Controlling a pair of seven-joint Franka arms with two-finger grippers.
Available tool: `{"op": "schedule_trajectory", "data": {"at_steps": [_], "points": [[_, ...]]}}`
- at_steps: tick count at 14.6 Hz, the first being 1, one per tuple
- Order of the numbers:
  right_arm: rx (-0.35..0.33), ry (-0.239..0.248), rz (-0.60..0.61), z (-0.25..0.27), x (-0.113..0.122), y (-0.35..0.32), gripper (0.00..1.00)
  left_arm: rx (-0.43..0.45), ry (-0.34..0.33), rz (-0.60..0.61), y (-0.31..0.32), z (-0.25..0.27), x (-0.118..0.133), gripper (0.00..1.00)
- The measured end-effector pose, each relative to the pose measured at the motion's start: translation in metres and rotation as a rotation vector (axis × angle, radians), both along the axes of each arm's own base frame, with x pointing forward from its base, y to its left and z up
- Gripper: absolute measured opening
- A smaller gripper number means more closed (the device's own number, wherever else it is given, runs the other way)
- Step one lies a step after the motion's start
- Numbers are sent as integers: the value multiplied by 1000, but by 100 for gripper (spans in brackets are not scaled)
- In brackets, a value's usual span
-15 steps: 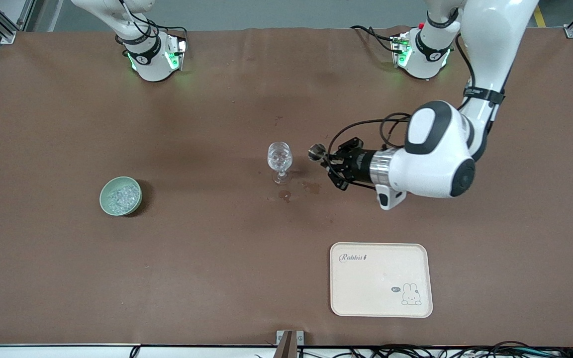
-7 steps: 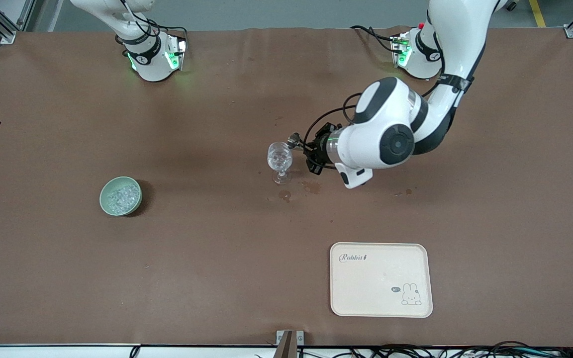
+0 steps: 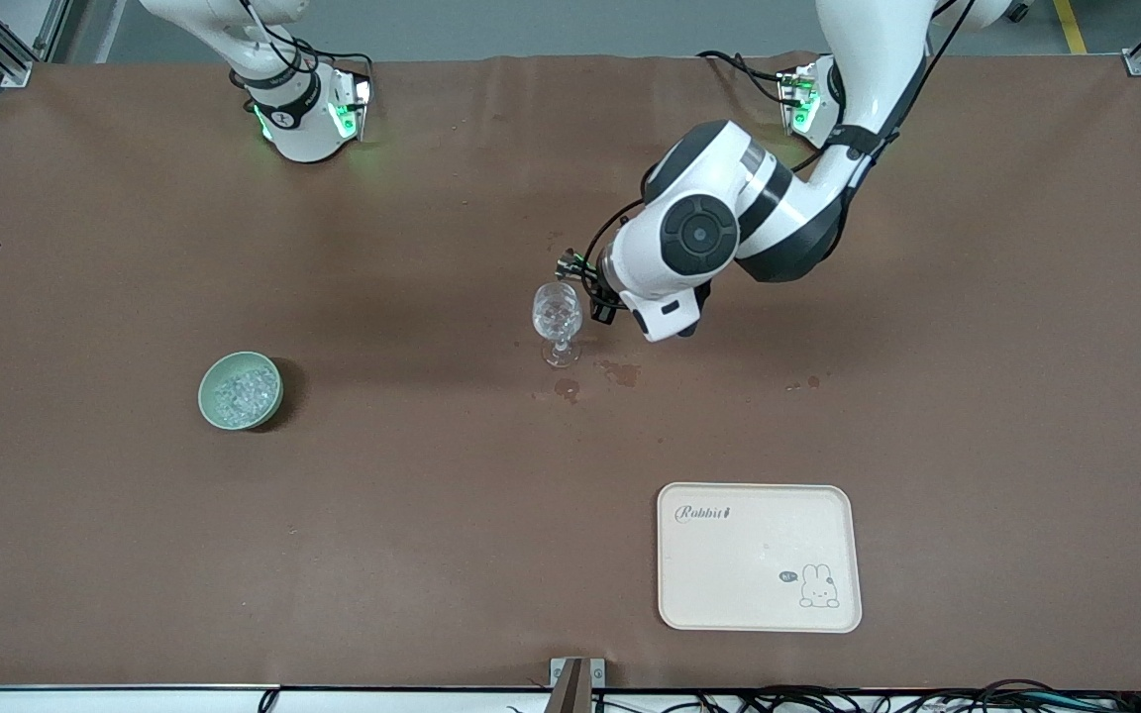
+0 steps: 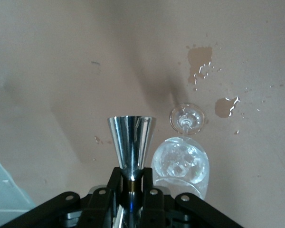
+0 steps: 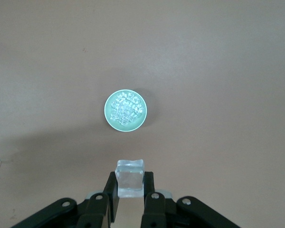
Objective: Pour wine and add ice with both arms
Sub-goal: 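Tilt the jigger to pour into the wine glass with the left gripper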
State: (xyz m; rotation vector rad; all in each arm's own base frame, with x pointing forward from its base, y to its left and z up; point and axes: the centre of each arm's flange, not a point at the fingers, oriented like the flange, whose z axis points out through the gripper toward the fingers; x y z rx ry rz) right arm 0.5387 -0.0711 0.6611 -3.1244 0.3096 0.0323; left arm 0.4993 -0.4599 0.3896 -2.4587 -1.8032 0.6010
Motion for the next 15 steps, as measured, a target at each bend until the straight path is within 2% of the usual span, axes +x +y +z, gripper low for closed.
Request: {"op": "schedule_trajectory", "data": {"at_steps": [6, 9, 15], "points": [[0, -4, 1, 1, 0, 0, 25, 65, -26, 37, 0, -3, -1, 21], [0, -5, 2, 1, 0, 1, 25, 118, -60, 73, 0, -2, 0, 21], [-1, -9, 2, 1, 1, 1, 25, 168, -110, 85, -16, 2, -10, 21]]}}
